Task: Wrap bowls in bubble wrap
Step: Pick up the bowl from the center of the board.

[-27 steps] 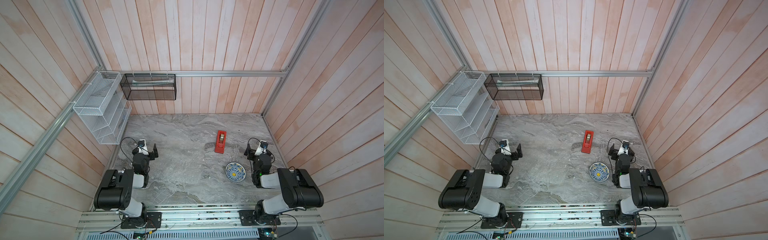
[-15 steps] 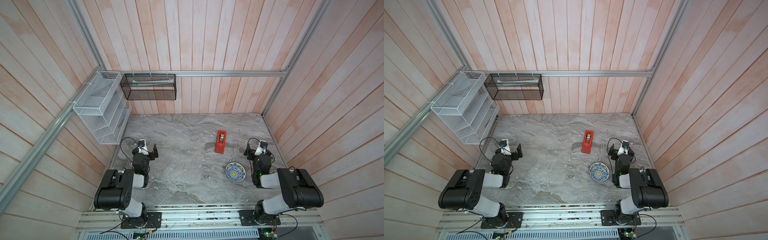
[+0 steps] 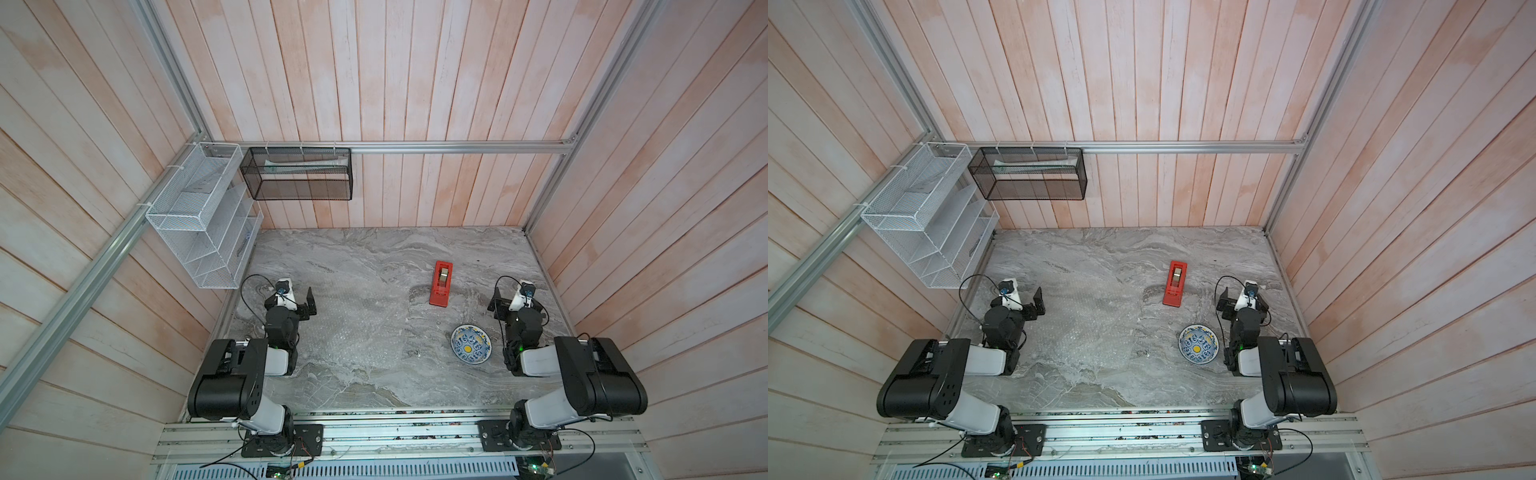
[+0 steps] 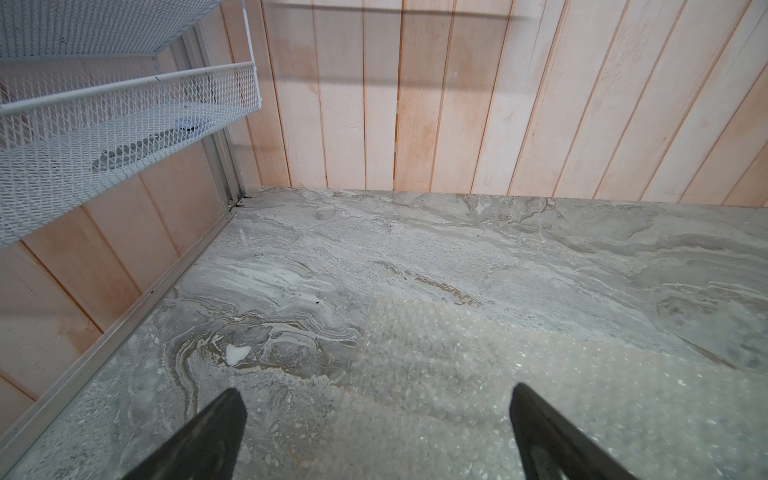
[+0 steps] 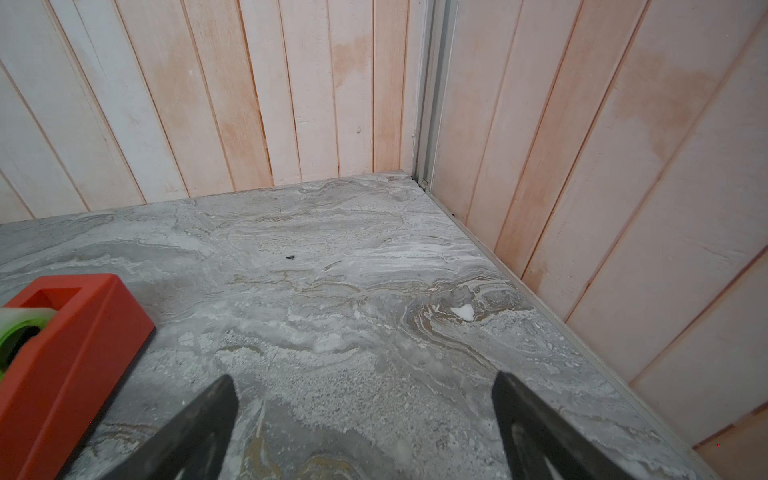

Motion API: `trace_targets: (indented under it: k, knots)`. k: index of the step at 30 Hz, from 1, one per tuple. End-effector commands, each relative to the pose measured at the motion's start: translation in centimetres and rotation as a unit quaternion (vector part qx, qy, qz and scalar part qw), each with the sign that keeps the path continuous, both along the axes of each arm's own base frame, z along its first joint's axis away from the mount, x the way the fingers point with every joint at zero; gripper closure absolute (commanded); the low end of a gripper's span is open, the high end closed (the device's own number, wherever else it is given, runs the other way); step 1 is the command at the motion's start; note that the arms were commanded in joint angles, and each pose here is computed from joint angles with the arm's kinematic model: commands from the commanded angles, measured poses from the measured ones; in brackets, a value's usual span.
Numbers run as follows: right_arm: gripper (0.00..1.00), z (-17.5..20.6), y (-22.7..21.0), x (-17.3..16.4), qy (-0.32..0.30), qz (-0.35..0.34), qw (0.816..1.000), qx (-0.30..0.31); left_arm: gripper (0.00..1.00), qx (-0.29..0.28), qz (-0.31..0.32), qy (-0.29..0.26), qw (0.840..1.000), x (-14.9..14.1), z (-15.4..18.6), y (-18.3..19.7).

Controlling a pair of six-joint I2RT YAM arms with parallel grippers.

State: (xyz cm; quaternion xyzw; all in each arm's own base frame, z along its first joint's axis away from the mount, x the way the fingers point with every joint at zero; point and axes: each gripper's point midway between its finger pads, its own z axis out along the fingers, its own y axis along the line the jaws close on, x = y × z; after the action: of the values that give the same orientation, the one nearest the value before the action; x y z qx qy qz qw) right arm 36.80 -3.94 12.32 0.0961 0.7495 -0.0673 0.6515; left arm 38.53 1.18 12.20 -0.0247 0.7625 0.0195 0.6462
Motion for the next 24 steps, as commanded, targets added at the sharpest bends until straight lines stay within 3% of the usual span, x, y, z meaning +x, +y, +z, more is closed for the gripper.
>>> trace_targets:
  k: [1,9,14,19,24]
  knots:
    - [0.02,0.2,0.2,0.4,-0.002,0.004,1.000,-0.002,0.00,-0.006,-0.005,-0.009,1.000,0.4,0.6,-0.1]
    - [0.02,0.7,1.5,0.4,-0.008,0.040,0.999,-0.015,0.00,-0.003,-0.004,-0.011,1.000,0.4,0.7,-0.2]
    - [0.02,3.4,1.0,0.6,-0.010,0.010,1.000,-0.019,0.00,0.015,0.001,-0.011,1.000,0.5,2.1,-0.7]
    - [0.02,5.7,0.7,1.2,0.030,-0.017,0.996,0.087,0.00,0.031,0.004,0.004,1.000,0.3,4.2,-2.0]
    - [0.02,6.5,1.7,-0.2,0.067,-0.016,0.981,0.180,0.00,-0.048,0.016,0.019,0.999,-0.8,6.0,-2.2]
